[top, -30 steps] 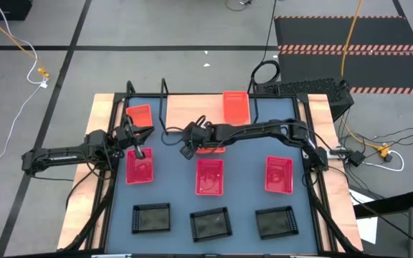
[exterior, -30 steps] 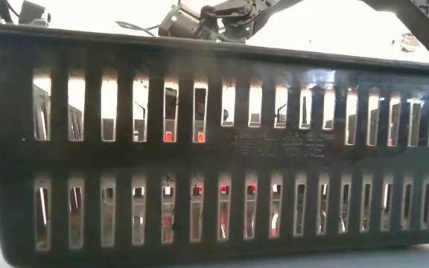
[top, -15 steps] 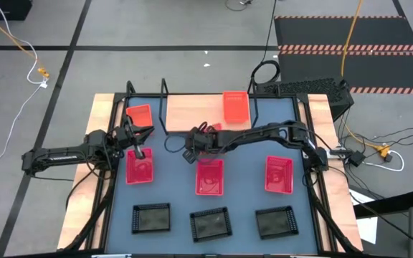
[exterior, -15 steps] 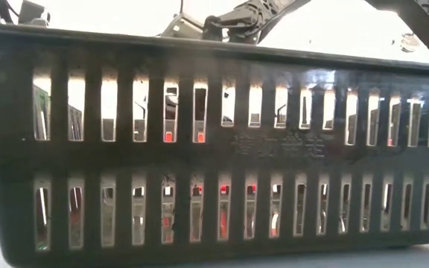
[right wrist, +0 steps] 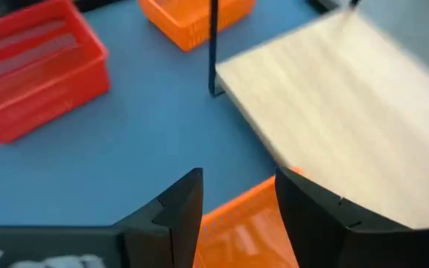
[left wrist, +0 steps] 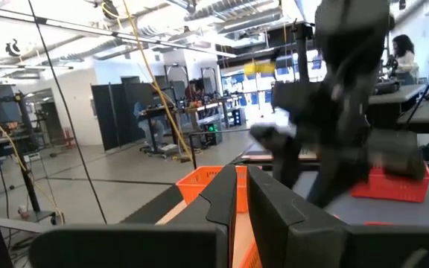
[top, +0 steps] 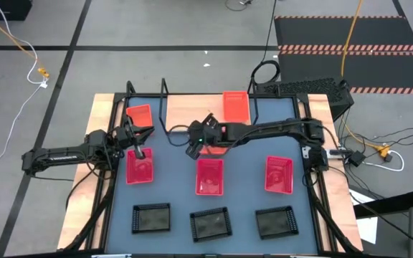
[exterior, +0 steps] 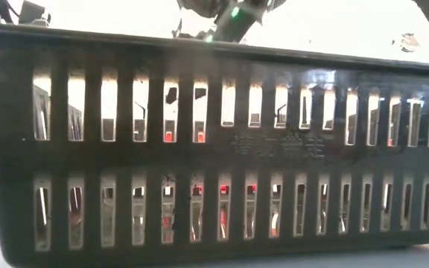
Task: Stack baskets on shelf by color
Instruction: Put the middle red bin on the shelf
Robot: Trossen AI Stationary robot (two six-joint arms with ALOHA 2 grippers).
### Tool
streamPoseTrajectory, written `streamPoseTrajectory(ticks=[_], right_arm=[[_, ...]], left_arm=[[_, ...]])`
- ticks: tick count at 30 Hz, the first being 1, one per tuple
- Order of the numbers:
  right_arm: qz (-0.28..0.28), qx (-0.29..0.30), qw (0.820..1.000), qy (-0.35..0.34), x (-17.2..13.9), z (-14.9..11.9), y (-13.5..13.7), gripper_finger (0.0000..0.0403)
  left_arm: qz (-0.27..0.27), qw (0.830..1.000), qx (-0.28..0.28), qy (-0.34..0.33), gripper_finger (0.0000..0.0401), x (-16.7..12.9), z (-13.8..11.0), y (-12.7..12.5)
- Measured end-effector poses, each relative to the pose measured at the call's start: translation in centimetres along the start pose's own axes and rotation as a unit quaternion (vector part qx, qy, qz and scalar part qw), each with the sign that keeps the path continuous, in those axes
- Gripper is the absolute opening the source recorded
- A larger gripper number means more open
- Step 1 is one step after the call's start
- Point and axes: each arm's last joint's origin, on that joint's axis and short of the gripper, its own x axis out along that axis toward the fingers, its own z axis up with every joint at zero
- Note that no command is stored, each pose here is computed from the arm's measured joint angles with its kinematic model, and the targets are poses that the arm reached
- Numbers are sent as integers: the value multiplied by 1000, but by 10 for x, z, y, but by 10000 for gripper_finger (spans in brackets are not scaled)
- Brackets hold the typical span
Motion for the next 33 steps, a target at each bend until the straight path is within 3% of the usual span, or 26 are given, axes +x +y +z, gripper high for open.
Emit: streamPoseTrajectory(ticks=[2,5,9,12,17,21,26,33], right_arm=[[16,-45,999,12,-22,3,2,162],[90,-99,989,65,-47,-7,13,162],[215,-133,960,120,-63,-38,36,162],[256,-172,944,114,-72,-63,53,162],[295,-220,926,86,-72,-102,76,162],[305,-223,924,65,-64,-118,84,162],[308,-207,926,68,-57,-123,77,162],[313,-180,923,134,-37,-143,58,161]], left_arm=[[-1,1000,0,2,37,0,0,0],[-2,1000,-2,7,37,0,-1,0],[-3,1000,-8,14,37,0,-3,-1],[-3,1000,-19,14,37,0,-3,-1],[-2,1000,-24,10,37,0,-2,0],[-1,1000,-20,1,37,0,0,0],[0,1000,-9,-1,37,0,0,0],[2,1000,-5,3,37,0,-1,0]])
